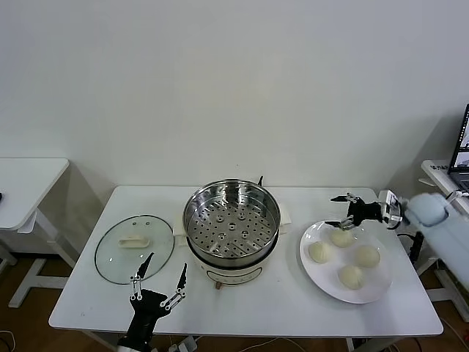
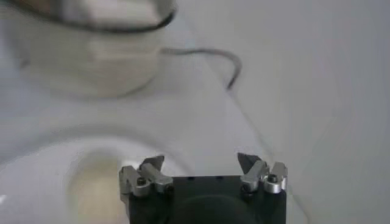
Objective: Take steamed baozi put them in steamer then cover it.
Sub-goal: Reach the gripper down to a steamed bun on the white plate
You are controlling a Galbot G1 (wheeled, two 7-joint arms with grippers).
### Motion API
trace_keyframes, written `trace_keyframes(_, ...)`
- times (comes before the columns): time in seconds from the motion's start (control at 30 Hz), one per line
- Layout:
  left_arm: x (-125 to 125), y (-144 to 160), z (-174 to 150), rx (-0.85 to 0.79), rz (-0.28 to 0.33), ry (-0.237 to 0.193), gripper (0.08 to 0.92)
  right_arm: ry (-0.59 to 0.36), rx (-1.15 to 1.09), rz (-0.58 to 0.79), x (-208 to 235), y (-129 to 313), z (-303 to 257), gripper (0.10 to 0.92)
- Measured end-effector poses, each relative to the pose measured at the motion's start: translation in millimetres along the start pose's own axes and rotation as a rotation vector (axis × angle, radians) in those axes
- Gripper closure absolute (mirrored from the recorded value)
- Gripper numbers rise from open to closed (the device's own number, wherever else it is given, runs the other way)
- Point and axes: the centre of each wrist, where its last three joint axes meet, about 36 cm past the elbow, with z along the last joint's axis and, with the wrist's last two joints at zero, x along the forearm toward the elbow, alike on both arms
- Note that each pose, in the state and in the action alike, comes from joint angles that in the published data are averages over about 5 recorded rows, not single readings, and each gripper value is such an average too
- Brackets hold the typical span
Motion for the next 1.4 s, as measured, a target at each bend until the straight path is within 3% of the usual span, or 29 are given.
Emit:
trace_keyframes(0.27,3,-1,-1,0.003,-0.009,0.004,0.177,0.217,0.134,-0.166,-3,-31,-15,0.200)
trace_keyframes(0.5,6,-4,-1,0.008,-0.011,0.006,0.177,0.325,0.192,-0.239,-19,-43,-25,0.200)
trace_keyframes(1.4,8,-11,6,0.019,-0.013,0.014,0.177,0.405,0.272,-0.336,-76,-44,-42,0.216)
